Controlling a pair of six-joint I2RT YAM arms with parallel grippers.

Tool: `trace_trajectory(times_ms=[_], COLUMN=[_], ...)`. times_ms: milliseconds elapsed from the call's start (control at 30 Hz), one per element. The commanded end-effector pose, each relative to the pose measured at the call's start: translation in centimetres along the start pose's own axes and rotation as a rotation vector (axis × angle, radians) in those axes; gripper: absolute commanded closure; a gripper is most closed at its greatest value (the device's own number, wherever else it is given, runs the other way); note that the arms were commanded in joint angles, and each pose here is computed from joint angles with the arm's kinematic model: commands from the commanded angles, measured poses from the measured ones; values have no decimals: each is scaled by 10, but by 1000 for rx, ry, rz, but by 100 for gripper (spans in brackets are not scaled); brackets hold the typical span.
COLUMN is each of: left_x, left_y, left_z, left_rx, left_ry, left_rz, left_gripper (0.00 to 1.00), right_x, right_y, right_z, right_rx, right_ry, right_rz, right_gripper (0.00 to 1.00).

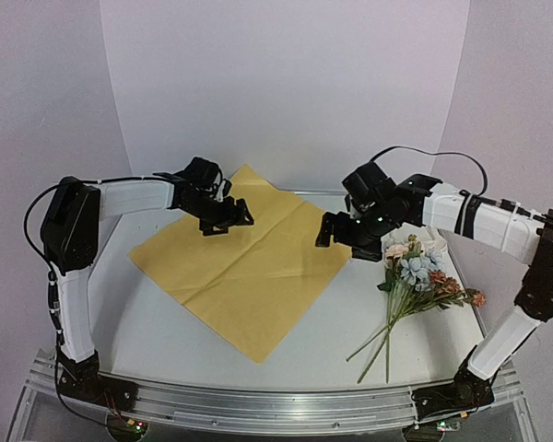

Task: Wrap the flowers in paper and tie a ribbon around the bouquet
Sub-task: Rotate the flattened wrapping paper at the center of the board, then move the flattened wrapping paper to the center of the board.

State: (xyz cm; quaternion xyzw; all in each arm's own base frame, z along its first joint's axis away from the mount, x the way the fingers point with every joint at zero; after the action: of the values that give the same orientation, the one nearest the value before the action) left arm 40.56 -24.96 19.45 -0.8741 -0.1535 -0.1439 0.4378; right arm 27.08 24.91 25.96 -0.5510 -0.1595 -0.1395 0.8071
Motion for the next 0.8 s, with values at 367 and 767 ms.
trace_trajectory(times_ms=[367,767], left_x=[-68,-114], left_y=[28,22], left_z=[-5,14], left_rx=[-12,15], left_ry=[-78,-50], left_rz=[148,291], left_gripper=[17,18], right_x=[-18,-17], right_y=[-1,11], right_z=[-53,-66], right_rx=[-152,-199], right_ry=[-4,10], right_rz=[47,67], right_gripper=[2,2])
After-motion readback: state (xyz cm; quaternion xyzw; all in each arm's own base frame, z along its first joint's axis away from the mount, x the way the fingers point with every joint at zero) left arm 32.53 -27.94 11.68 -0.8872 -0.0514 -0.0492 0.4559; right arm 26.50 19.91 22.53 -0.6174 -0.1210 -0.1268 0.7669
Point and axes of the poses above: each gripper's point midway between its finger pads, its own y axis out along the fingers, its own z axis along the line the jaws close on, x = y × z, the point moved 10 cm from there along -y, back along the fingers, and after that the axes turned 5 degrees about -y, right-handed, at the moved point
